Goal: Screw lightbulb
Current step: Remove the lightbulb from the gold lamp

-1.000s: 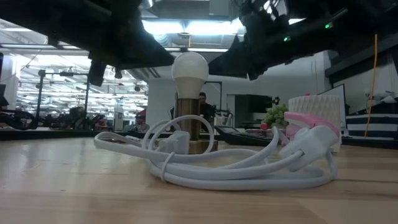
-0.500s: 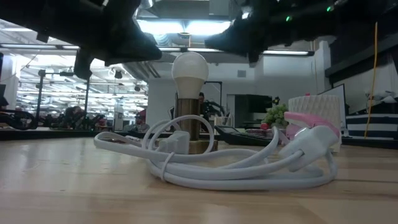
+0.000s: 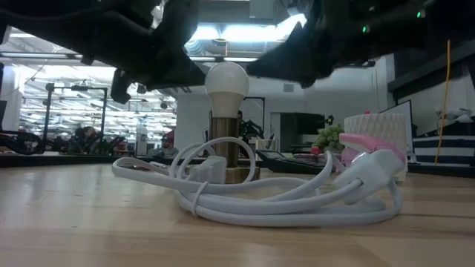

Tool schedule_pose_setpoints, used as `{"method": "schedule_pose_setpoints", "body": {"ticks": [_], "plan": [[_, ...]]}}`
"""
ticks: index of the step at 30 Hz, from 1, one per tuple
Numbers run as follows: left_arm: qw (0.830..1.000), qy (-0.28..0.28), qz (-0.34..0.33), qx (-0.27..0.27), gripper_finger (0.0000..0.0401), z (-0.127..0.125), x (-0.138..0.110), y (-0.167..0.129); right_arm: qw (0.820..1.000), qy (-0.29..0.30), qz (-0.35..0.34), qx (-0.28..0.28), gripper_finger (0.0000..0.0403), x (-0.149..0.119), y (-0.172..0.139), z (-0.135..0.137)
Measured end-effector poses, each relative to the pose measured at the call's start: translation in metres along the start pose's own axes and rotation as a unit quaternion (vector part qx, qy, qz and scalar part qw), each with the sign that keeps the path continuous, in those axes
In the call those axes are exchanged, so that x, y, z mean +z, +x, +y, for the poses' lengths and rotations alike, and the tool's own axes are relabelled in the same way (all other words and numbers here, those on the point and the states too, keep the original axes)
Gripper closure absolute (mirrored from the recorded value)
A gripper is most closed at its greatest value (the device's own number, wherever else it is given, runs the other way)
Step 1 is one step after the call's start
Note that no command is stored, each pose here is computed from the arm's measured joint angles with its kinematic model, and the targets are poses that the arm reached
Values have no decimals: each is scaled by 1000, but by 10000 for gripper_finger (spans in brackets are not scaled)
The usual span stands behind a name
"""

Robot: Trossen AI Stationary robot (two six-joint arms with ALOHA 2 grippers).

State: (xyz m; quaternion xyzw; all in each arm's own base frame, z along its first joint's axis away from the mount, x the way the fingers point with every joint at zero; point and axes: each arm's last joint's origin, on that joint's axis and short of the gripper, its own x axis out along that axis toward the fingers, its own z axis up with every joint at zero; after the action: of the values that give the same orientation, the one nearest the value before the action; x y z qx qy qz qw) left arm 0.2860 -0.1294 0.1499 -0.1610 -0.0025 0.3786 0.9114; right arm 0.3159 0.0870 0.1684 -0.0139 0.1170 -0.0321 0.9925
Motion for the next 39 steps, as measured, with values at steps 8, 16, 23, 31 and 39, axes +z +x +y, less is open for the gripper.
{"method": "schedule_pose_setpoints", "body": {"ticks": [8, 16, 23, 31, 39], "plan": [[1000, -3, 17, -22, 401, -1, -1, 0, 1000, -2, 10, -14, 352, -9, 6, -4], [999, -26, 20, -29, 401, -3, -4, -9, 999, 6, 3, -37, 352, -8, 10, -16], [995, -41, 47, -76, 401, -10, -6, -21, 998, 12, -16, -64, 352, -3, 12, -25], [994, -39, 48, -88, 401, -12, -8, -33, 997, 15, -11, -77, 352, -4, 15, -38], [997, -39, 19, -60, 401, -11, -7, -38, 999, 19, -28, -41, 352, 7, 9, -33]]}}
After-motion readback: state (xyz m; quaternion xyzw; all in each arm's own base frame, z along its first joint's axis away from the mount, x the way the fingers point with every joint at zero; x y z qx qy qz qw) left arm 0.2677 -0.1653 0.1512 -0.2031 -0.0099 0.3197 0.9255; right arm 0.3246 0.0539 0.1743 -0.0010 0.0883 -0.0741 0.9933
